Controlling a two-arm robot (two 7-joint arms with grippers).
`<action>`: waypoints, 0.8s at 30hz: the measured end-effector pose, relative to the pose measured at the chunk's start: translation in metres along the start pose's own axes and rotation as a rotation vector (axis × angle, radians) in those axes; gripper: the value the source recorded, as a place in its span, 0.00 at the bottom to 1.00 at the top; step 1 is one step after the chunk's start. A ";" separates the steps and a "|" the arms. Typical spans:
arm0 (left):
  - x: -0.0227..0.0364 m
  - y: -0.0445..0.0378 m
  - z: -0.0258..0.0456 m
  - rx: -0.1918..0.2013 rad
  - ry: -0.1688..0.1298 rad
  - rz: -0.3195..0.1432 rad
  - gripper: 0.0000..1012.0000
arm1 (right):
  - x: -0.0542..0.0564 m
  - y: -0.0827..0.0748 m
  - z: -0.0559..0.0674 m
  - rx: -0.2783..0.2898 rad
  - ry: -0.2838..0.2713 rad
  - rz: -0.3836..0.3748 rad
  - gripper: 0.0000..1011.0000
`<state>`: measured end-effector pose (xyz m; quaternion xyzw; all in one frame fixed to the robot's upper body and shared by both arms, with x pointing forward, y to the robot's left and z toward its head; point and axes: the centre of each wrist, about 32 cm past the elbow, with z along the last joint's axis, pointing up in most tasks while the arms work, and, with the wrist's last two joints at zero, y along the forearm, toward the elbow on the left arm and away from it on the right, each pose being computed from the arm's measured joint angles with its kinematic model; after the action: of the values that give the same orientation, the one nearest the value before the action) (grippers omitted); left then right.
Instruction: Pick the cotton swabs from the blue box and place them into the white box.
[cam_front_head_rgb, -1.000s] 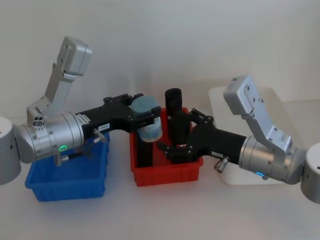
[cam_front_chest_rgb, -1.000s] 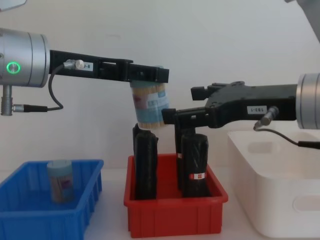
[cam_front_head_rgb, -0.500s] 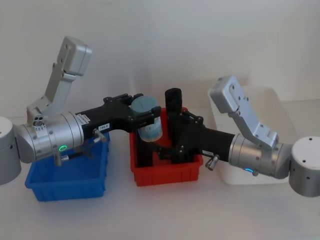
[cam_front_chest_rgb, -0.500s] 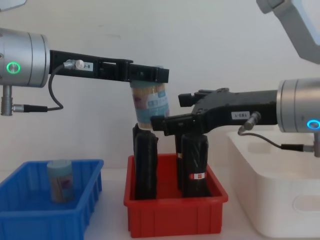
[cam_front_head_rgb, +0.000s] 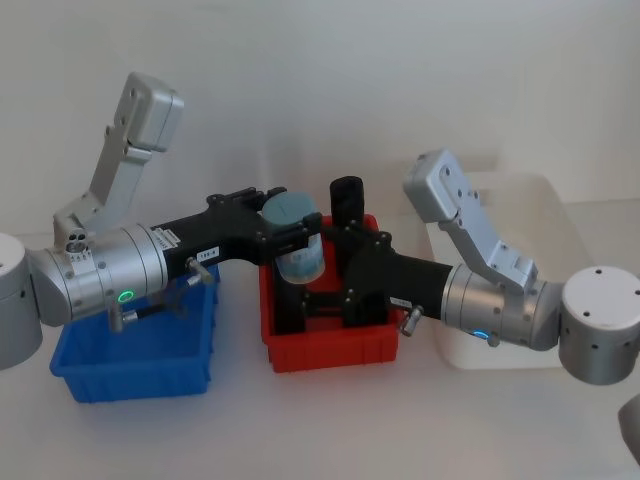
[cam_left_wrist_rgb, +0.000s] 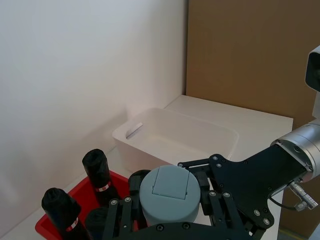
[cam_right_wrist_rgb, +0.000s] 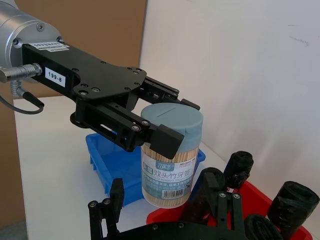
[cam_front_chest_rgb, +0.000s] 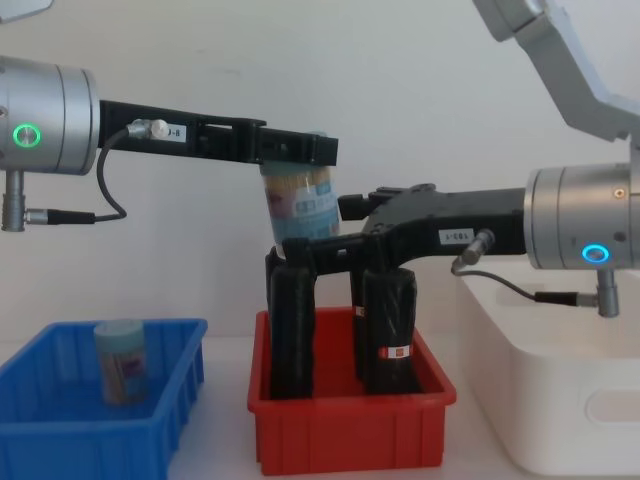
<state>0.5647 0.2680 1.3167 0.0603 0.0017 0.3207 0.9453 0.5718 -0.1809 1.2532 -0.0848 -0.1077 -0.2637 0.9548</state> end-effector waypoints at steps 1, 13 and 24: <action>0.0000 0.0000 0.0000 0.000 0.000 0.000 0.66 | 0.000 0.001 0.000 0.000 0.001 0.001 0.99; 0.0000 0.0000 0.0000 0.000 0.000 0.000 0.66 | 0.003 0.008 -0.003 0.020 0.028 0.004 0.99; 0.0000 0.0000 0.0000 0.000 0.000 0.000 0.66 | 0.005 0.013 -0.006 0.041 0.055 0.002 0.93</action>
<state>0.5647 0.2680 1.3167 0.0603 0.0017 0.3207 0.9453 0.5838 -0.1738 1.2477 -0.0581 -0.0866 -0.2628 0.9592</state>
